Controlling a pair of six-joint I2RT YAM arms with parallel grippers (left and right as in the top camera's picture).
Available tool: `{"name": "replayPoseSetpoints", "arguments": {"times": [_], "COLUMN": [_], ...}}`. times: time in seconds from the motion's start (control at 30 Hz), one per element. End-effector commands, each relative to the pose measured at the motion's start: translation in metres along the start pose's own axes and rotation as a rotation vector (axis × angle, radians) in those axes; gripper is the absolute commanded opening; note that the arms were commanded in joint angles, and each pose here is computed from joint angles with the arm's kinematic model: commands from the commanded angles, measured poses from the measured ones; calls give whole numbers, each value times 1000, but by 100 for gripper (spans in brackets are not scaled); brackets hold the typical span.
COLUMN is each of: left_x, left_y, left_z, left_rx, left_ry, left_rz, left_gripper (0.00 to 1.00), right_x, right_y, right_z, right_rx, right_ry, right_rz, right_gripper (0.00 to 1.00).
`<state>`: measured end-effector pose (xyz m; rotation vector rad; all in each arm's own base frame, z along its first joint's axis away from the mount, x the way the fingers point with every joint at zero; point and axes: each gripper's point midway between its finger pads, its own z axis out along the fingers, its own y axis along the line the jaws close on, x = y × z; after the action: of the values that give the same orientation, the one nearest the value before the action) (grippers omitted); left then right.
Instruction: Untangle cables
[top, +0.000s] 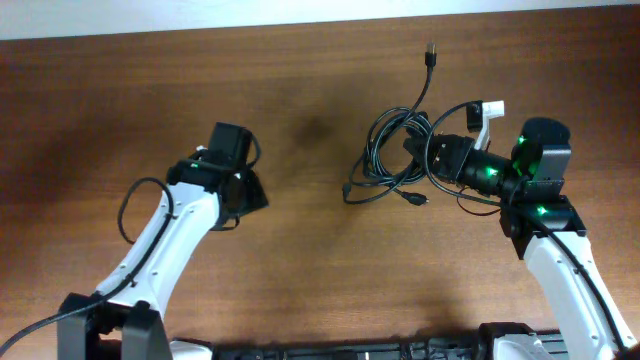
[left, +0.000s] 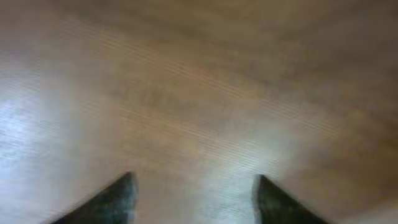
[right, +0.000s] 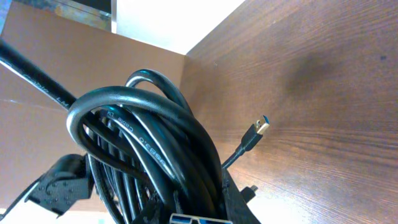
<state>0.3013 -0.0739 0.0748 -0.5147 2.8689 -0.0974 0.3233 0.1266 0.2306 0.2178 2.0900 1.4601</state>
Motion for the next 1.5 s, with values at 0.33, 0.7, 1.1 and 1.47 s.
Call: {"name": "replayPoseSetpoints", "arguments": {"times": [0.33, 0.7, 1.1, 1.47], "left_x": [11, -27, -20, -23], "left_y": [-141, -127, -138, -151], "left_z": [-64, -102, -174, -163], "left_rx": [866, 989, 1084, 986], "left_ry": [4, -161, -244, -249], "left_rz": [488, 588, 553, 450], "left_gripper": [82, 82, 87, 79], "right_x": [35, 65, 95, 104], "right_y": [-27, -35, -46, -48], "right_z": [29, 24, 28, 28], "right_rx": [178, 178, 250, 273], "right_ry": [72, 205, 302, 328], "right_rz": [-65, -82, -151, -143], "right_gripper": [4, 4, 4, 4]}}
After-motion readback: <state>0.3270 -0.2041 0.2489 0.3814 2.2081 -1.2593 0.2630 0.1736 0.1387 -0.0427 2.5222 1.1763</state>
